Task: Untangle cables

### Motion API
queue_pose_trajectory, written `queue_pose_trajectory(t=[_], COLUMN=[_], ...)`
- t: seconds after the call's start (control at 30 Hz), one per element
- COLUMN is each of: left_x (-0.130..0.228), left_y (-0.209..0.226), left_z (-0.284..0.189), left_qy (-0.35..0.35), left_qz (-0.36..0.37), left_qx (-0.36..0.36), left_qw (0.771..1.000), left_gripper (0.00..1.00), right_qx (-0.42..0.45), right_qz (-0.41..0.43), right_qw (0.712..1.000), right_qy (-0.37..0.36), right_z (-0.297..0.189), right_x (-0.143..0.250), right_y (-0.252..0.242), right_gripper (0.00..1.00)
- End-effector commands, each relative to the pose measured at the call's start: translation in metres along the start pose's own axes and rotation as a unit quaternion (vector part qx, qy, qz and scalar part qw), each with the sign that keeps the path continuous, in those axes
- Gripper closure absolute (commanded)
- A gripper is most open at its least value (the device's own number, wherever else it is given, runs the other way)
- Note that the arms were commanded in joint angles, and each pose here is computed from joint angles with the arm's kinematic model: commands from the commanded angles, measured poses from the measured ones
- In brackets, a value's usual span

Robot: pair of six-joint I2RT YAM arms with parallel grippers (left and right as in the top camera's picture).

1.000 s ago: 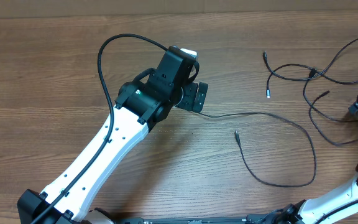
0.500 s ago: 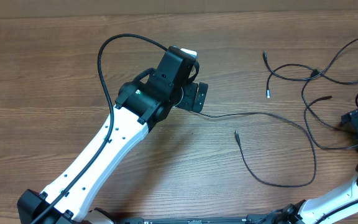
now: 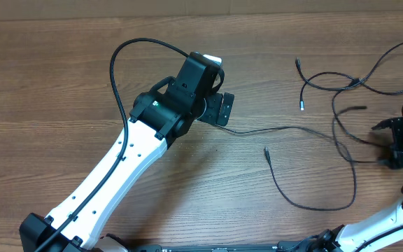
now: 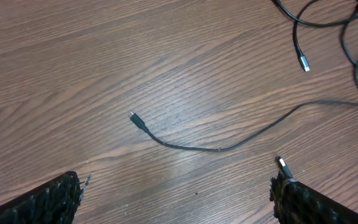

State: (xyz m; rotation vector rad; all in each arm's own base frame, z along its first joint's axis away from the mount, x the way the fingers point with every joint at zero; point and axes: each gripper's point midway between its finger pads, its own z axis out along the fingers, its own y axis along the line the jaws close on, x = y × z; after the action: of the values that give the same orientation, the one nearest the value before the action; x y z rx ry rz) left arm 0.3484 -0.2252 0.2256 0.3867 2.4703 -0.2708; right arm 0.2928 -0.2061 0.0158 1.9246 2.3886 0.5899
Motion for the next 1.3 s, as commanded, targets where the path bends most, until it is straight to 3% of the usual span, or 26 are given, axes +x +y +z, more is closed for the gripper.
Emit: queue_pose_trajectory(t=[0.0,0.2,0.33,0.5,0.6,0.77,0.97,1.27], left_x=[-0.005,-0.005,-0.005,-0.005,-0.005,-0.005,-0.005,-0.005], left_y=[0.003,0.003,0.003,0.003,0.003,0.003,0.003,0.003], left_z=[-0.004,-0.004,-0.004,-0.004,-0.004,-0.004,-0.004,-0.004], left_qy=[-0.009,-0.010,-0.009,-0.010,-0.010,-0.009,-0.009,-0.010], left_qz=[0.001,0.001,0.001,0.001,0.001,0.001,0.001,0.001], left_qx=[-0.005,-0.005,-0.005,-0.005,-0.005,-0.005,-0.005,-0.005], left_qw=[1.000,1.000,1.000,1.000,1.000,1.000,1.000,1.000], left_gripper=[0.00,0.00,0.00,0.00,0.00,0.00,0.01,0.01], right_qx=[-0.014,0.010,-0.004,0.034,0.029,-0.001,-0.063,-0.136], right_qz=[0.137,0.232,0.164,0.134,0.131,0.135,0.109,0.056], right_qw=[0.988,0.969,0.984,0.990,0.991,0.990,0.982,0.953], right_qy=[0.062,0.082,0.068,0.009,-0.004,-0.043,-0.140,-0.265], right_z=[0.002,0.001,0.002,-0.001,-0.009,-0.030,-0.056,-0.088], right_x=[0.024,0.035,0.027,0.004,-0.006,-0.035,-0.091,-0.147], right_y=[0.002,-0.005,-0.002,-0.018,-0.017,-0.010,0.009,0.047], right_gripper=[0.18,0.18,0.18,0.01,0.00,0.00,0.00,0.04])
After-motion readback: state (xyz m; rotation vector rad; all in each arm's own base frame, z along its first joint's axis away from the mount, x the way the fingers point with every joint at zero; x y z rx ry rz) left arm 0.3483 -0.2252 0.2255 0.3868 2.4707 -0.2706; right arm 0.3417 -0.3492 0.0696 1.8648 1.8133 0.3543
